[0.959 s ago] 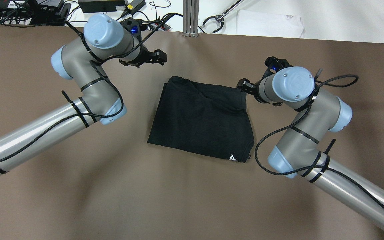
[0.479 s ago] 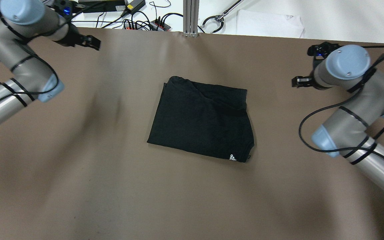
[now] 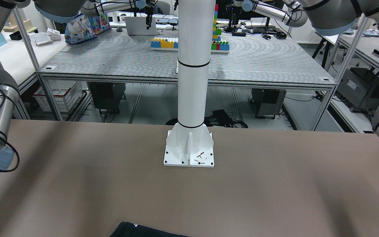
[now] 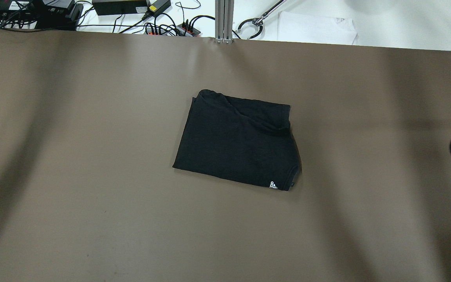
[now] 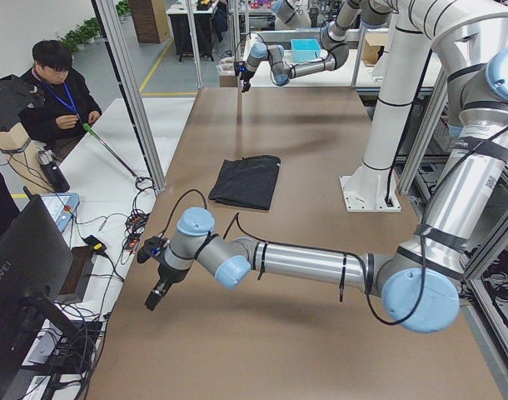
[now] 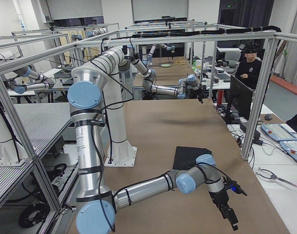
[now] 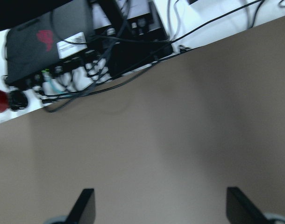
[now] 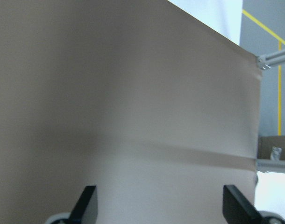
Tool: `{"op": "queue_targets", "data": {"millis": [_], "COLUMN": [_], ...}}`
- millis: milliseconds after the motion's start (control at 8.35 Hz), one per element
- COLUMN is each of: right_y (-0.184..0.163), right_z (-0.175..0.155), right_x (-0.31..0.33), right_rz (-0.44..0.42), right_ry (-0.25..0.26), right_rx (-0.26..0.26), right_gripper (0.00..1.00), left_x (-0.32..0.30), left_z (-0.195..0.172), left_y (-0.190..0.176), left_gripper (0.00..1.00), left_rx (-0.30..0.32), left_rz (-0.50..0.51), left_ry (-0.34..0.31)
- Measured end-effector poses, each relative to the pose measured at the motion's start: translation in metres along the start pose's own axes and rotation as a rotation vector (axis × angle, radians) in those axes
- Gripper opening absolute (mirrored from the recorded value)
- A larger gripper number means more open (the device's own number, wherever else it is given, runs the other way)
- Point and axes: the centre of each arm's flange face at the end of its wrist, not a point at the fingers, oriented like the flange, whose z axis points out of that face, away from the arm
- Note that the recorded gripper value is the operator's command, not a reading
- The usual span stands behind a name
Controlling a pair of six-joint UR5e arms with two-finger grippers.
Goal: Fold clothes
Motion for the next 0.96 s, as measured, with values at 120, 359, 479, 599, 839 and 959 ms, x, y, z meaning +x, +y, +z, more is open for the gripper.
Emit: {"op": "queue_targets", "data": {"millis": [120,359,479,599,839,959], "right_y": [0.039,0.122,0.147,0.154,0.153,0.15], "right_z": [-0.01,-0.028,-0.035,-0.042,-0.05,-0.049], "right_x": [0.048,0.106,0.124,0.133,0.138,0.14], "right_rz": [-0.027,-0.058,-0.082,-0.113,-0.135,-0.138], "right_ry": [0.039,0.118,0.173,0.206,0.232,0.249], "right_rx": [-0.014,-0.064,-0.083,-0.087,-0.078,-0.08], "right_gripper": [0.94,0.94,0.94,0.94,0.94,0.94], "left_x": [-0.061,-0.139,-0.162,-0.171,-0.175,-0.176], "left_z": [-0.018,-0.043,-0.049,-0.057,-0.067,-0.07], "left_y": [0.035,0.125,0.162,0.178,0.178,0.173], "left_gripper": [1.0,1.0,1.0,1.0,1.0,1.0], "left_rx": [-0.006,-0.043,-0.066,-0.073,-0.091,-0.093], "left_rz": [0.033,0.047,0.045,0.044,0.008,-0.002], "left_ry": [-0.054,-0.164,-0.243,-0.299,-0.365,-0.393]}}
